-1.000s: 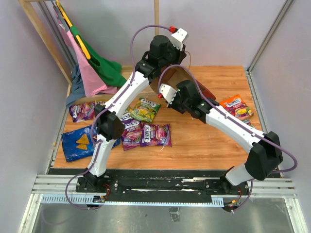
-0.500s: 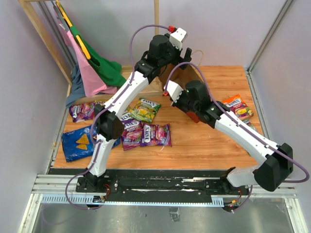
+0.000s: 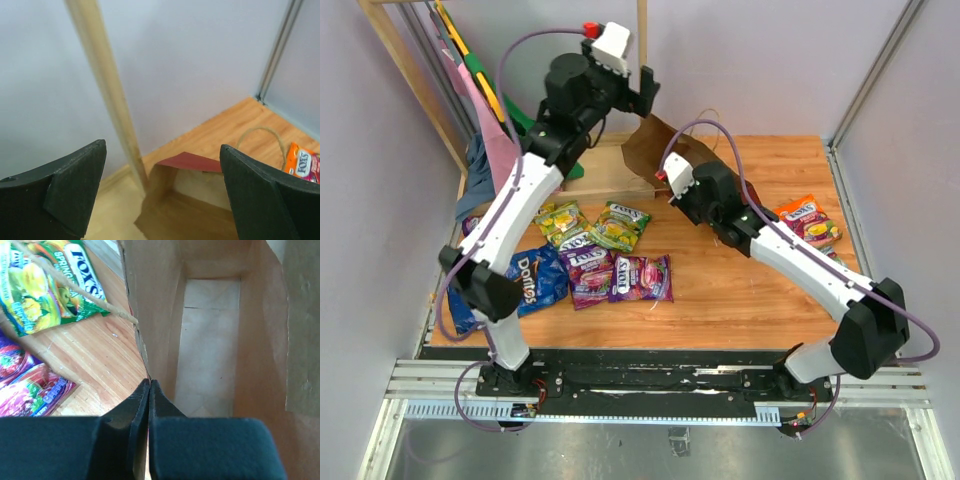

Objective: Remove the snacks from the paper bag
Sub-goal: Adjust the paper bag at the center of the board.

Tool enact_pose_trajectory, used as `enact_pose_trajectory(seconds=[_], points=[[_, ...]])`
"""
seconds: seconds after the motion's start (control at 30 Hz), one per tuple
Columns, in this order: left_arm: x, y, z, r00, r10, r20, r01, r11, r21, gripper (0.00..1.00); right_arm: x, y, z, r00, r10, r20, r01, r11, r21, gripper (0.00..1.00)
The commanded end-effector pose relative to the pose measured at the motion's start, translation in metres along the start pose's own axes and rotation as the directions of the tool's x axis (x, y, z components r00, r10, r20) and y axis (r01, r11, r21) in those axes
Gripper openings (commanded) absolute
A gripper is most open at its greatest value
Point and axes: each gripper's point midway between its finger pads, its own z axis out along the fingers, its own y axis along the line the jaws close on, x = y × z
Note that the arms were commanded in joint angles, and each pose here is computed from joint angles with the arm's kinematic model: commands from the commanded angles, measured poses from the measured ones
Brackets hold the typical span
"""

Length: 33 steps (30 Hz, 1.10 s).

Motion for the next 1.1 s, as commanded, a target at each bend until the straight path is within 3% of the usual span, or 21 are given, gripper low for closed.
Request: enact_pose_trajectory(seconds=[0.0, 0.43, 0.67, 1.07], points=[[-0.044, 0.024, -0.033, 0.992, 0.025, 0.125, -0.015, 0.997, -0.08, 1.0, -0.012, -0.028, 0.002, 0.992, 0.126, 0.003, -0.126, 0.983, 0.132, 0.01], [-0.057, 0.045, -0.08, 0.985, 0.076, 0.155, -0.047, 0.982, -0.185, 1.0, -0.056, -0.063, -0.036, 0.948, 0.285, 0.144, -0.311, 0.925, 0.217, 0.01], [-0.051, 0.051, -0.091, 0.986, 0.064, 0.152, -0.03, 0.976, -0.216, 1.0, -0.057, -0.059, -0.019, 0.953, 0.274, 0.128, -0.295, 0.935, 0.197, 0.01], [0.019, 0.052, -0.098, 0.995, -0.056, 0.081, 0.073, 0.973, -0.221, 1.0, -0.057, -0.065, 0.024, 0.979, 0.198, 0.038, -0.202, 0.95, 0.237, 0.01]])
